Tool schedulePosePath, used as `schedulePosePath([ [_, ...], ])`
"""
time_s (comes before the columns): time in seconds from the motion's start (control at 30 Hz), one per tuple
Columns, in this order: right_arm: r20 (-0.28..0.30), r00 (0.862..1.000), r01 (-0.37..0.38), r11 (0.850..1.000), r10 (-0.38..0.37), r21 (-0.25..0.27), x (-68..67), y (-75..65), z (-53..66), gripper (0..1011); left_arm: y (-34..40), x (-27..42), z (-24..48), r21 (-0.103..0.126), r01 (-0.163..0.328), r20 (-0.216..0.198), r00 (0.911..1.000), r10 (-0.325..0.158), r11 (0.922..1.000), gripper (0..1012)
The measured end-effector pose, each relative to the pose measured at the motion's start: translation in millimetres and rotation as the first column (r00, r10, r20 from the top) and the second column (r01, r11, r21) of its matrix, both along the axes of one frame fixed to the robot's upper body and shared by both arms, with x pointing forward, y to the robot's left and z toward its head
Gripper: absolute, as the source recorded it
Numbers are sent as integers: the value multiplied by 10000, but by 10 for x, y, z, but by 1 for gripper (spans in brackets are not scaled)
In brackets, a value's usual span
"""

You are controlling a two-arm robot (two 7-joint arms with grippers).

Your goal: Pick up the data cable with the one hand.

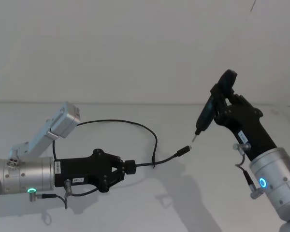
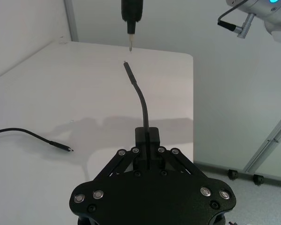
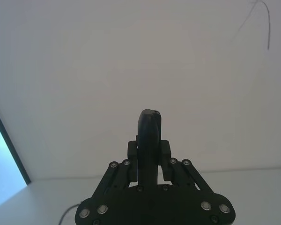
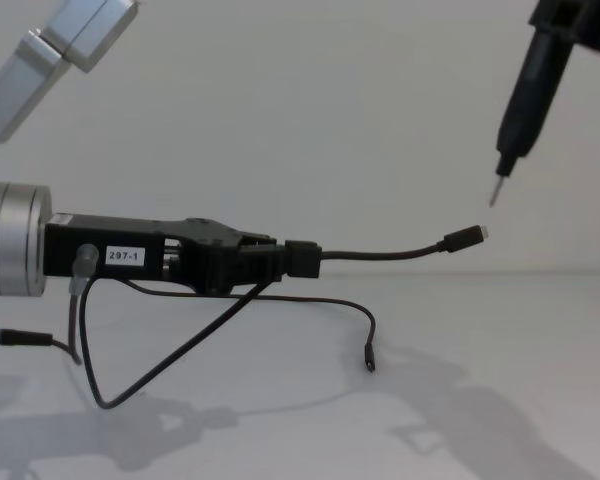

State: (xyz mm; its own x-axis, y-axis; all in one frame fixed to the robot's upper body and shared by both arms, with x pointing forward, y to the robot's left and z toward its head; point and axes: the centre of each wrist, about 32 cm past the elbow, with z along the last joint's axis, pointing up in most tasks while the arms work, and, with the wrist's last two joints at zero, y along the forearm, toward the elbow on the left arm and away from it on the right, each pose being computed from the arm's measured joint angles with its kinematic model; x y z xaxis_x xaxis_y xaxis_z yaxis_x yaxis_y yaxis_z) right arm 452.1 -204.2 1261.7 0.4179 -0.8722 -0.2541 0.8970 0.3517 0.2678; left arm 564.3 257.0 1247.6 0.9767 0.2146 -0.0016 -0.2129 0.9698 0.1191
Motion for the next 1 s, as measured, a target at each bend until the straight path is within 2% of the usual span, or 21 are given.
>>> schedulePosePath([
  [0.17,66,9999,-148,9994,146,317,11,44,52,279,2,-1,1,-9,4,-7,10000,-4,10000,37],
  [0.43,87,9997,-229,9988,225,435,15,62,66,279,3,-3,1,-13,12,-10,10000,-12,10000,37],
  [1.0,-62,10000,-8,9998,9,182,45,45,-87,279,4,-4,3,-16,15,-8,10000,-15,10000,37],
])
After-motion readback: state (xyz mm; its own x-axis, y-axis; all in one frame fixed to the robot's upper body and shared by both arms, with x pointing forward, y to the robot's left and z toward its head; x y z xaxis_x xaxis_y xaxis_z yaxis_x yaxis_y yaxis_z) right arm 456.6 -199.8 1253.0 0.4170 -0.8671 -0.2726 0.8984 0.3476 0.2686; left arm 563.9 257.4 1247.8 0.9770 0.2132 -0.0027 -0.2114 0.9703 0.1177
